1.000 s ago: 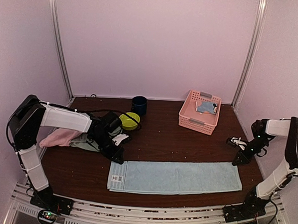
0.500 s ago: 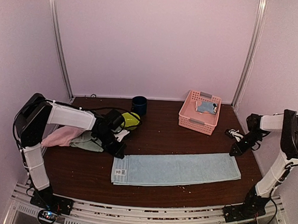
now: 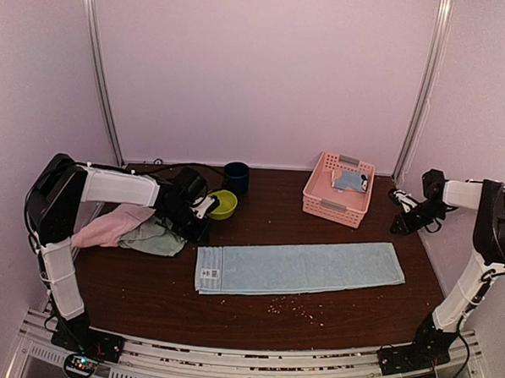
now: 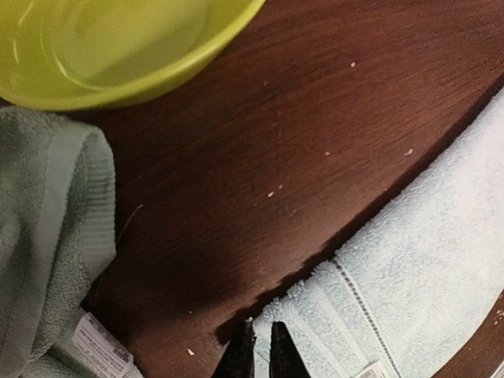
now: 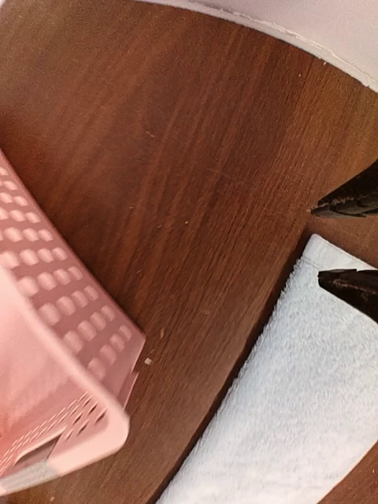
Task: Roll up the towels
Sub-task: Move the towel to the center of the board, then pick up the towel from the center of the board.
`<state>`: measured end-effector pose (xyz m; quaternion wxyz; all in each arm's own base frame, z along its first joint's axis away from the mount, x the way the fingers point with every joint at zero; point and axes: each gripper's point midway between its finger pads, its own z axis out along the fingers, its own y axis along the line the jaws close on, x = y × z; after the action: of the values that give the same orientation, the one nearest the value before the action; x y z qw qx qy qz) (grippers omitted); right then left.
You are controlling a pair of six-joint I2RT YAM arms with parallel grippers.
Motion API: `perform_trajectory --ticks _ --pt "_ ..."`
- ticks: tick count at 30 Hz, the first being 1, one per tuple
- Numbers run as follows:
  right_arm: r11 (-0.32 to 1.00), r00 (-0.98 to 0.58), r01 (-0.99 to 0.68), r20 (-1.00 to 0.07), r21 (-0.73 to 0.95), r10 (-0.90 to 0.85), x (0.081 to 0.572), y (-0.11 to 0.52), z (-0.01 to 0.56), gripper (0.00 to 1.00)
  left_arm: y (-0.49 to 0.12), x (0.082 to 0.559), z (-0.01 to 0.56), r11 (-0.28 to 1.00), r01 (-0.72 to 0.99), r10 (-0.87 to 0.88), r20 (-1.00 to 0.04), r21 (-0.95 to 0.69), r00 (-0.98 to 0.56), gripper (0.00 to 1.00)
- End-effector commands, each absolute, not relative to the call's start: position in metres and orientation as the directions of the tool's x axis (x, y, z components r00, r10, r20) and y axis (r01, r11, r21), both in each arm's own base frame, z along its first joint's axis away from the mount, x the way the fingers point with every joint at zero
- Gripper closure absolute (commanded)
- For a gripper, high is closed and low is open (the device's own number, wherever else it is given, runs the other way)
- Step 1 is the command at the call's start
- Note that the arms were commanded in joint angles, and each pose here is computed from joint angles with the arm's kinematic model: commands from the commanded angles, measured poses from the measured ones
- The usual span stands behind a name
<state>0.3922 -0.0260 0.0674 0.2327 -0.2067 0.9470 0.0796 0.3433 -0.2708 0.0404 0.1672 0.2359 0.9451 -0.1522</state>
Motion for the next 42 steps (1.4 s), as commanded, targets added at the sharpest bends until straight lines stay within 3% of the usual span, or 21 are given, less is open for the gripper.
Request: perform_trajectory --ticks 1,2,3,4,5,6,7,9,10,12,13,17,27,33,36,42 --pt "0.906 -0.729 -0.419 -0.617 0.061 -0.296 0.391 -0.011 0.142 0.74 -0.282 0.345 0.089 0.812 0.53 0.362 -0.5 -0.246 -0.786 0.89" --pt "0.917 -0.715 -0.397 -0.638 0.033 -0.286 0.39 -0.014 0.154 0.72 -0.282 0.341 0.092 0.805 0.538 0.365 -0.506 -0.249 -0.781 0.88" --pt "0.934 -0.708 -0.357 -0.654 0.009 -0.265 0.389 -0.02 0.162 0.64 -0.284 0.335 0.096 0.796 0.551 0.374 -0.512 -0.25 -0.773 0.88" --pt "0.957 -0.687 -0.29 -0.695 -0.006 -0.213 0.391 -0.028 0.175 0.46 -0.286 0.328 0.097 0.785 0.566 0.388 -0.514 -0.25 -0.765 0.87" --pt "0.967 -0.687 -0.253 -0.703 -0.007 -0.185 0.387 -0.033 0.174 0.2 -0.289 0.321 0.099 0.775 0.581 0.4 -0.518 -0.249 -0.756 0.87" --pt "0.97 -0.696 -0.241 -0.696 -0.004 -0.176 0.383 -0.036 0.168 0.02 -0.29 0.315 0.099 0.768 0.59 0.41 -0.518 -0.247 -0.751 0.87" --pt "0.964 -0.716 -0.268 -0.669 -0.002 -0.2 0.374 -0.033 0.157 0.0 -0.291 0.308 0.096 0.762 0.597 0.42 -0.51 -0.25 -0.75 0.87" --pt "0.923 -0.763 -0.382 -0.579 0.044 -0.288 0.353 -0.02 0.131 0.03 -0.294 0.292 0.088 0.74 0.615 0.44 -0.494 -0.273 -0.75 0.89" --pt "0.895 -0.78 -0.437 -0.533 0.089 -0.328 0.34 -0.011 0.118 0.14 -0.295 0.284 0.081 0.73 0.621 0.451 -0.481 -0.286 -0.752 0.93" --pt "0.843 -0.796 -0.512 -0.461 0.166 -0.393 0.316 0.0 0.097 0.47 -0.296 0.27 0.07 0.718 0.631 0.473 -0.458 -0.296 -0.753 0.96" --pt "0.819 -0.798 -0.539 -0.43 0.194 -0.423 0.305 0.004 0.087 0.58 -0.295 0.264 0.063 0.716 0.631 0.48 -0.446 -0.299 -0.755 0.99" --pt "0.775 -0.796 -0.592 -0.311 0.221 -0.519 0.268 0.003 0.052 0.75 -0.291 0.247 0.046 0.707 0.625 0.486 -0.413 -0.332 -0.77 1.0" --pt "0.857 -0.864 -0.502 -0.106 0.117 -0.491 0.255 -0.034 0.001 0.77 -0.274 0.229 0.008 0.729 0.605 0.515 -0.325 -0.321 -0.793 1.0" --pt "0.859 -0.874 -0.483 -0.158 0.169 -0.46 0.264 -0.031 0.024 0.74 -0.274 0.229 0.006 0.728 0.607 0.519 -0.324 -0.318 -0.791 1.0" --pt "0.873 -0.891 -0.44 -0.223 0.21 -0.395 0.281 -0.025 0.044 0.67 -0.276 0.23 0.008 0.724 0.61 0.517 -0.332 -0.324 -0.789 1.0" --pt "0.921 -0.924 -0.347 -0.233 0.178 -0.303 0.303 -0.036 0.047 0.59 -0.276 0.227 0.004 0.722 0.609 0.524 -0.317 -0.328 -0.791 1.0"
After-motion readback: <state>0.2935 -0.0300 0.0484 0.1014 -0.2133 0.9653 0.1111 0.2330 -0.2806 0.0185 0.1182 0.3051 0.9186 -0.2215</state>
